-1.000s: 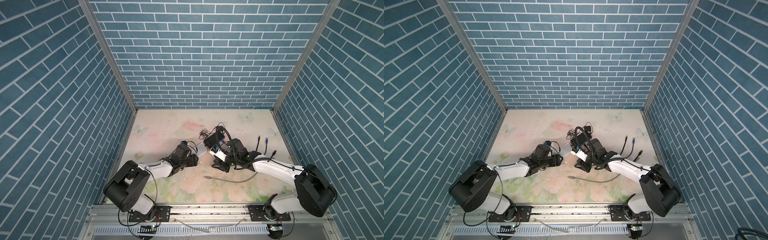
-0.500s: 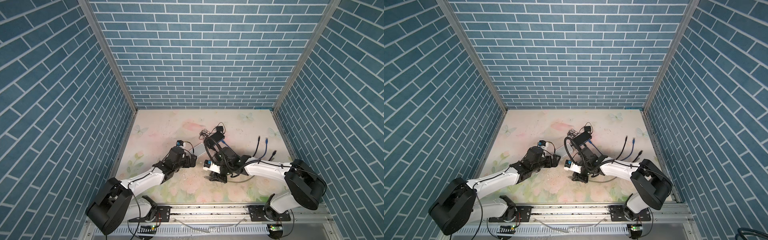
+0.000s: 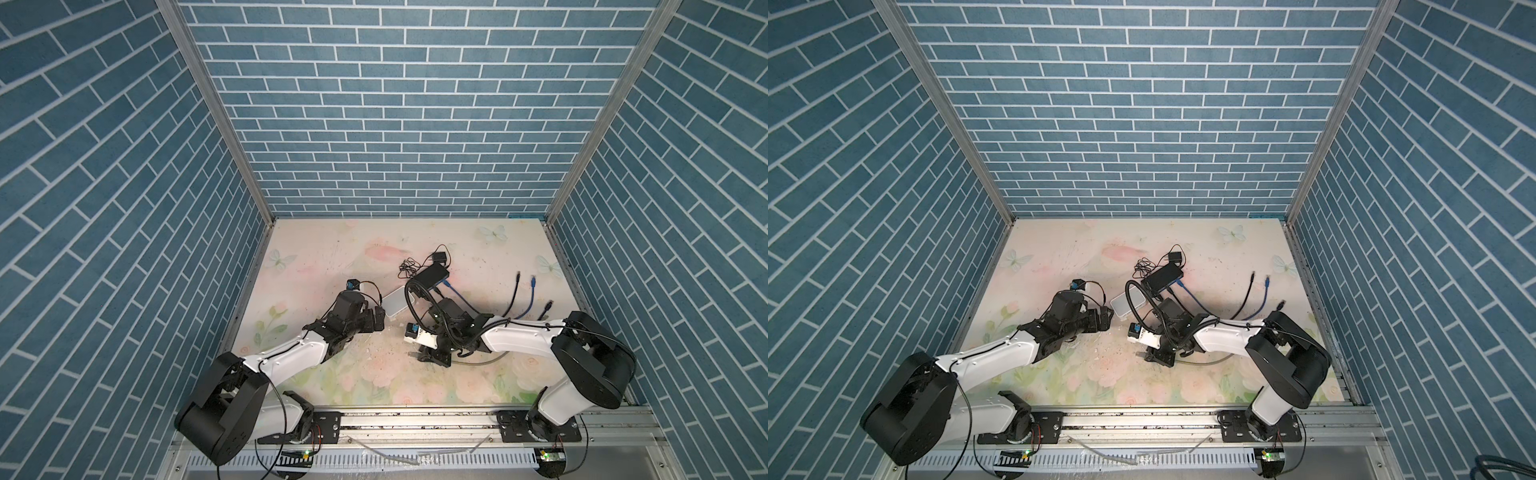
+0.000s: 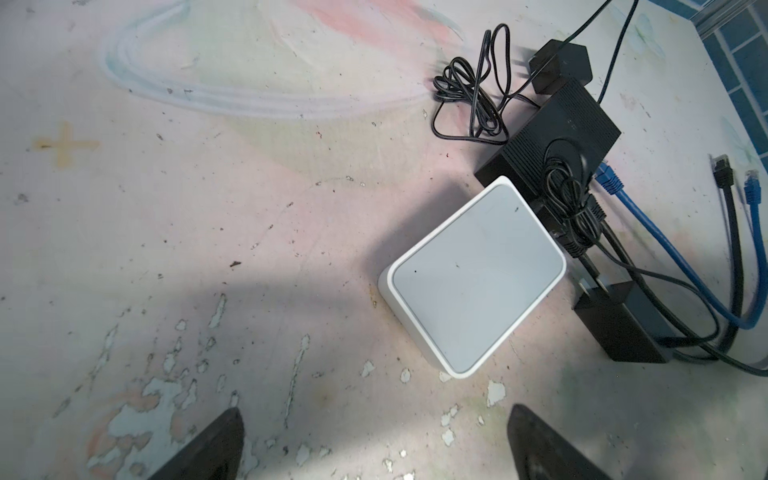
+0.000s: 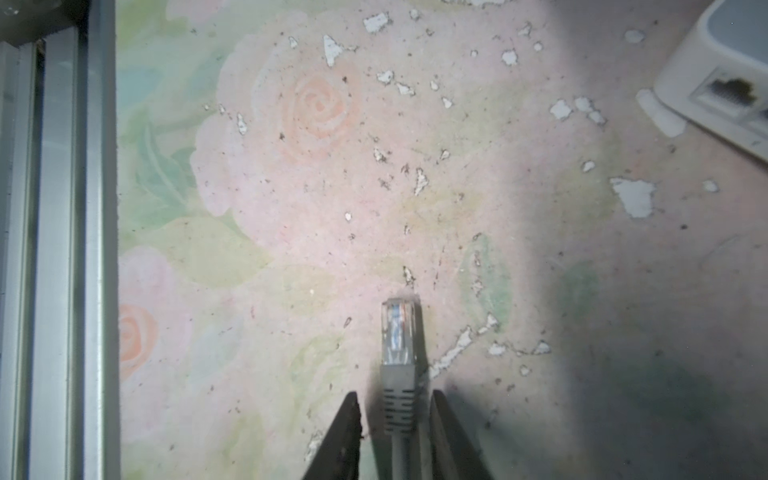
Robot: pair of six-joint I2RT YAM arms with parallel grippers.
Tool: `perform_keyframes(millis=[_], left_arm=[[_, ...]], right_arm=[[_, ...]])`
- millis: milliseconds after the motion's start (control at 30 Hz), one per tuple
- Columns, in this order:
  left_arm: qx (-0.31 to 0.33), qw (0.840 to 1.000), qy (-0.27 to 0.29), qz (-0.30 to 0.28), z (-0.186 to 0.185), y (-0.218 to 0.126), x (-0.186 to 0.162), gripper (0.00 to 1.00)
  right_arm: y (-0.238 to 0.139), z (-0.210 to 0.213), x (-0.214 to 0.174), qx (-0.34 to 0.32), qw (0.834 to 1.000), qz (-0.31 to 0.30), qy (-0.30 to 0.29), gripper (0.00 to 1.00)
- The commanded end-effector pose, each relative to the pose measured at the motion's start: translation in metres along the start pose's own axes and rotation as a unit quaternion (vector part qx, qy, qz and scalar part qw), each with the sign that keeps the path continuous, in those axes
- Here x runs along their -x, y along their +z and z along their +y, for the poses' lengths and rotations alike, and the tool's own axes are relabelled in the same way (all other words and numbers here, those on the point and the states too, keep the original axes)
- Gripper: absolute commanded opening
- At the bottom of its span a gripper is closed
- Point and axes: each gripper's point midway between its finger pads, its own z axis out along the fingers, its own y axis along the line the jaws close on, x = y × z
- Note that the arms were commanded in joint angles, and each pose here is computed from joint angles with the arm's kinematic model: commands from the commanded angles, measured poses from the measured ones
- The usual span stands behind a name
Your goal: Insert the plug into the switch port
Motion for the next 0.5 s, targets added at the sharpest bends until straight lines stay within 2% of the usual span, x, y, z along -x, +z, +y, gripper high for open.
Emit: perform_keyframes(millis=[0,267,467], left_arm=[[0.008,1.0,0.026,-0.011,-0.001,-0.004,0.012,1.0],[0.004,0.999,0.038,-0.03,-0.002,-0.01,0.02,1.0],[0.04,0.997,0.055,-0.022,0.008,-0.013,0.022,1.0]], right_arm=[[0.007,0.0,-0.011,-0.001,1.0,0.015,-0.012,0.3],[0.012,0.005,-0.019,0.006,0.999,0.028,-0.026,0.26],[0.012,0.005,-0.029,-0.007,0.997,0.066,-0.041,0.21]])
